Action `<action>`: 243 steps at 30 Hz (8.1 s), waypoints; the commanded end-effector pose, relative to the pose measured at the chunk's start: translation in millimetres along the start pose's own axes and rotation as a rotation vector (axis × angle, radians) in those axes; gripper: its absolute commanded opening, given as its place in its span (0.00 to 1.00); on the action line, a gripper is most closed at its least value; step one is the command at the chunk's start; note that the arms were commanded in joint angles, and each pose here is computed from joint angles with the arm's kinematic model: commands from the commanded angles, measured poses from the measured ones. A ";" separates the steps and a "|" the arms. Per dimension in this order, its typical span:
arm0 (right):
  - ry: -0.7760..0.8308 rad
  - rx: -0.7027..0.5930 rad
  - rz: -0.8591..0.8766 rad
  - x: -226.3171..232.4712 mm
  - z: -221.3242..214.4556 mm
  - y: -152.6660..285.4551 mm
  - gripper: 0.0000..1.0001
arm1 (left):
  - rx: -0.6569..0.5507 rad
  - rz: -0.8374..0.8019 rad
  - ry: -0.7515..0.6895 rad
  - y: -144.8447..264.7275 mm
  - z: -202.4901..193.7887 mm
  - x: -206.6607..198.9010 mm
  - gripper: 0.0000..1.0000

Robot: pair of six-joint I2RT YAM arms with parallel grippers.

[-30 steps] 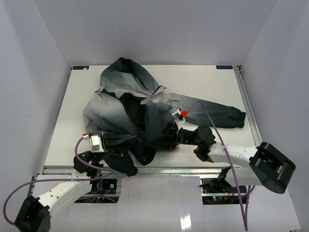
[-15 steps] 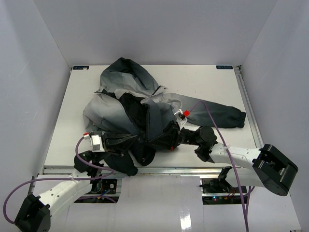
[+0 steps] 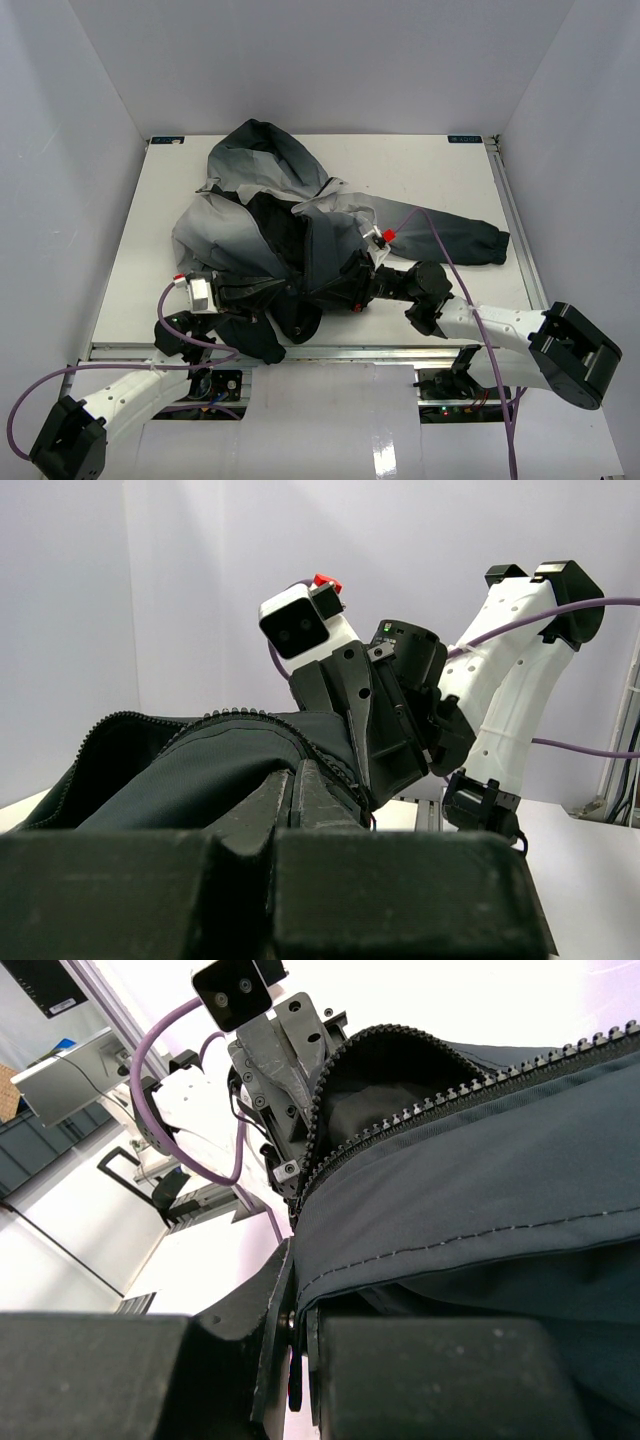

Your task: Zip up the jacket

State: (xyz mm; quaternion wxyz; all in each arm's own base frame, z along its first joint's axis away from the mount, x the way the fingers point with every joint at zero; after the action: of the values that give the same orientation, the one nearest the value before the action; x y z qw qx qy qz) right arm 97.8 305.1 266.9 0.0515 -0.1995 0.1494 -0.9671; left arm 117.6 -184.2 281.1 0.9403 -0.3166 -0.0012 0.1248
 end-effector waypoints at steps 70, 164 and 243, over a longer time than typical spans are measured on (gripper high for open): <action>0.064 -0.078 -0.004 11.7 26.5 -8.1 0.08 | 0.178 0.036 0.050 44.5 -61.1 0.2 0.00; 0.244 0.106 -0.251 -7.5 9.3 10.1 0.08 | 0.446 0.003 0.203 28.1 -84.6 4.3 0.00; 0.274 0.131 -0.395 -31.3 3.5 19.1 0.08 | 0.474 0.027 0.329 20.2 -86.1 3.0 0.24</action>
State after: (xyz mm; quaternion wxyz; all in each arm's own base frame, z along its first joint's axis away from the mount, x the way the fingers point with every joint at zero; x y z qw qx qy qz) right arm 118.2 291.3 225.1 -0.1259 -0.1205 -0.0126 -0.9846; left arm 132.4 -216.4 202.6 0.9732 -0.1166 0.1657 0.1086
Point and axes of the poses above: each gripper's point midway between its finger pads, its own y axis back along the fingers, its own x axis along the line the jaws close on, z = x × y, the point moved 4 cm from there along y, back along the fingers, and after that the axes turned 5 degrees about y, right-handed, at the moved point
